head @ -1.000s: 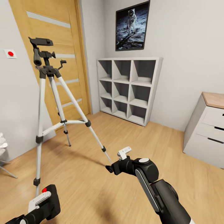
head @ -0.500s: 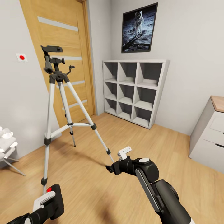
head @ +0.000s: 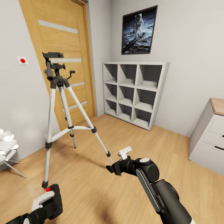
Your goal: Attach the digital camera to the camera tripod in the bedroom.
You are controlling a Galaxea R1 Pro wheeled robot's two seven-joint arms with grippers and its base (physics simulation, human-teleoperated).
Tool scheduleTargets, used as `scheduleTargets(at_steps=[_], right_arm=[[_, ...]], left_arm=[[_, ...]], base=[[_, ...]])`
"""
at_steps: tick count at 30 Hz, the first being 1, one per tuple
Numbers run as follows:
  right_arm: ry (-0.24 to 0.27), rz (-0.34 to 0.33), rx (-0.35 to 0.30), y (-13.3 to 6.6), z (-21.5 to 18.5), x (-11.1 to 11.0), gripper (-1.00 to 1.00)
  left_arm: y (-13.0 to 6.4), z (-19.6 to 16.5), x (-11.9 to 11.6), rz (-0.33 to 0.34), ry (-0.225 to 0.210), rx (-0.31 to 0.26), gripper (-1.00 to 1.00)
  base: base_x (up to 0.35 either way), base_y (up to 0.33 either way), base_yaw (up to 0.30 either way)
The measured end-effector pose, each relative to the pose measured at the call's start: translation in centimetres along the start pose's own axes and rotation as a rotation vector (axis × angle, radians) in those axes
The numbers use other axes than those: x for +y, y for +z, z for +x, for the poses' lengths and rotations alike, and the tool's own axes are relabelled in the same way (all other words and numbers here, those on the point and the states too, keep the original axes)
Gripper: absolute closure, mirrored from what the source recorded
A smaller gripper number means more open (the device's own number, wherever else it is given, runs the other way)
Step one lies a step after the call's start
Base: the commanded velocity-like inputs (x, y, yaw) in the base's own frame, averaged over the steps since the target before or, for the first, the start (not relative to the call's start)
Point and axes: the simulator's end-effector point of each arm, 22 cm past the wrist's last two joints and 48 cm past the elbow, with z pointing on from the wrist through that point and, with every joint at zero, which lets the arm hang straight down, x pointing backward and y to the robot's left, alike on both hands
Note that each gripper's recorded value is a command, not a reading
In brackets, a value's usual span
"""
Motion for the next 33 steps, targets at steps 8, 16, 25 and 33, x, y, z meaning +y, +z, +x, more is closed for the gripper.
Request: scheduleTargets(at_steps=[8,16,25,33], right_arm=[[0.0,-0.005,-0.001,-0.8,-1.5,0.3,-1.0],[-0.005,-0.011,0.0,-1.6,-2.9,0.8,-1.0],[-0.009,-0.012,0.002,-2.6,-4.4,1.1,-1.0],[-0.008,-0.016,0.001,-2.7,-4.7,1.4,-1.0]], left_arm=[[-2.9,-1.9,5.3,-0.033,-0.19,-0.061,1.0],[-5.8,-3.0,9.7,-0.073,-0.349,-0.115,1.0],[-7.8,-3.7,10.8,-0.091,-0.406,-0.131,1.0],[-8.2,-4.2,10.3,-0.078,-0.403,-0.139,1.0]], base=[[0.0,0.0,0.0],[0.0,0.0,0.0],[0.0,0.0,0.0],[0.0,0.0,0.0]])
